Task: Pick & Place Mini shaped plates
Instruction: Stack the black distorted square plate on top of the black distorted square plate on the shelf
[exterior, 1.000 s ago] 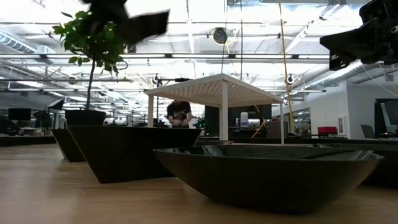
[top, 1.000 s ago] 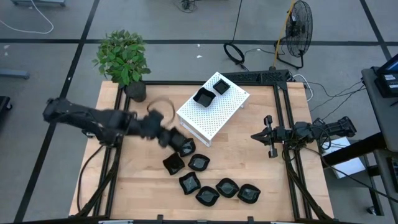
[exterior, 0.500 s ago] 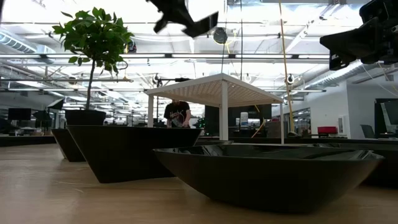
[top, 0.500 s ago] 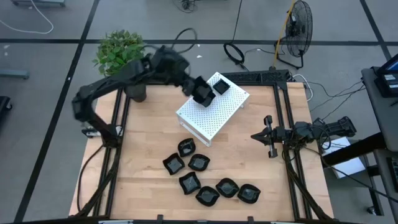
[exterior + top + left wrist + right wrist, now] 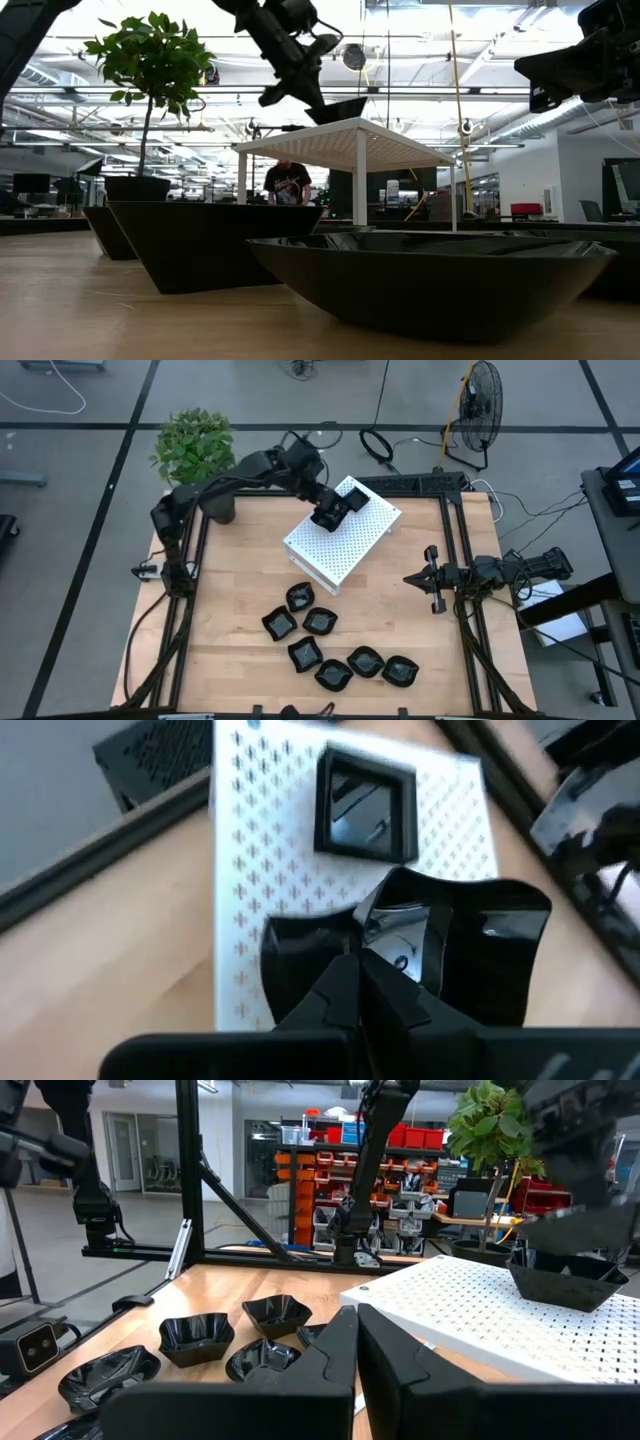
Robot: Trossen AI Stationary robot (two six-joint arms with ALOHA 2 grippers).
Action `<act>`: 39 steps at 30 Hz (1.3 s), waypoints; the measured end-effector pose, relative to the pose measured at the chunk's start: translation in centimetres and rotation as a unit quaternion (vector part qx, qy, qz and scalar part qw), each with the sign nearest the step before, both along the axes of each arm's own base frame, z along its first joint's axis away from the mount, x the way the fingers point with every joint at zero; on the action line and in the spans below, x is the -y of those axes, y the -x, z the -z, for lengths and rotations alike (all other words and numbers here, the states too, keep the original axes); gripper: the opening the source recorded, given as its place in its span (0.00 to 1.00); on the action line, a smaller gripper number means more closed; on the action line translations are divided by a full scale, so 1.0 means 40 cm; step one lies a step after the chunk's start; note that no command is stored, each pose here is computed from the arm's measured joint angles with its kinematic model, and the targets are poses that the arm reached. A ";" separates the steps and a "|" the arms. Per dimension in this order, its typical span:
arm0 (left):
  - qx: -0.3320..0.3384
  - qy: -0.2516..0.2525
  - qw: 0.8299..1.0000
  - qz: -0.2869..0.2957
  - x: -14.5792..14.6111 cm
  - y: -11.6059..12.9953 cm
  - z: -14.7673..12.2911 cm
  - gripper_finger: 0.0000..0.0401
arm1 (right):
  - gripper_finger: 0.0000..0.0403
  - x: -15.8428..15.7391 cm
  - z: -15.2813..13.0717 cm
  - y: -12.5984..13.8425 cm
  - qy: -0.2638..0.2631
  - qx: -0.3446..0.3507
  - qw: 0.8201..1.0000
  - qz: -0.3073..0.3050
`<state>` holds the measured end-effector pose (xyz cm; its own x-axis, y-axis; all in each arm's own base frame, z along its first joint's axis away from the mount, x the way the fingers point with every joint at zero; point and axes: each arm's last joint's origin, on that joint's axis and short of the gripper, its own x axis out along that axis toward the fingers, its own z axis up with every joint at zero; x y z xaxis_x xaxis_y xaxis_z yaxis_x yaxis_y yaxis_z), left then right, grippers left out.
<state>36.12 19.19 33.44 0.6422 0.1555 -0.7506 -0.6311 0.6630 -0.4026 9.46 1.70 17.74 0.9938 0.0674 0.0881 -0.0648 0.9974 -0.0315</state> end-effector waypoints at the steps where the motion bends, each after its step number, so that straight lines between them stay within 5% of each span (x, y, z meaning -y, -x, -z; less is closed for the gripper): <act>1: -0.008 0.000 1.000 -0.001 0.004 -0.002 0.004 0.01 | 0.00 0.000 0.000 0.000 0.000 0.000 1.000 0.000; 21: -0.076 -0.047 0.996 -0.004 0.032 0.003 0.016 0.03 | 0.00 0.000 0.000 0.000 0.000 0.000 1.000 0.000; 33: -0.084 -0.102 0.988 0.078 0.066 0.009 -0.011 0.29 | 0.00 0.000 0.000 0.000 0.000 0.000 1.000 0.000; 39: -0.101 -0.104 0.981 0.128 0.162 0.058 -0.074 0.38 | 0.00 0.000 0.000 0.000 0.000 0.000 1.000 0.000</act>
<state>33.81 12.71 36.41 0.5218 0.1713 -0.8357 -0.4867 0.8643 -0.1267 9.45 1.70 17.74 0.9938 0.0673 0.0884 -0.0648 0.9974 -0.0315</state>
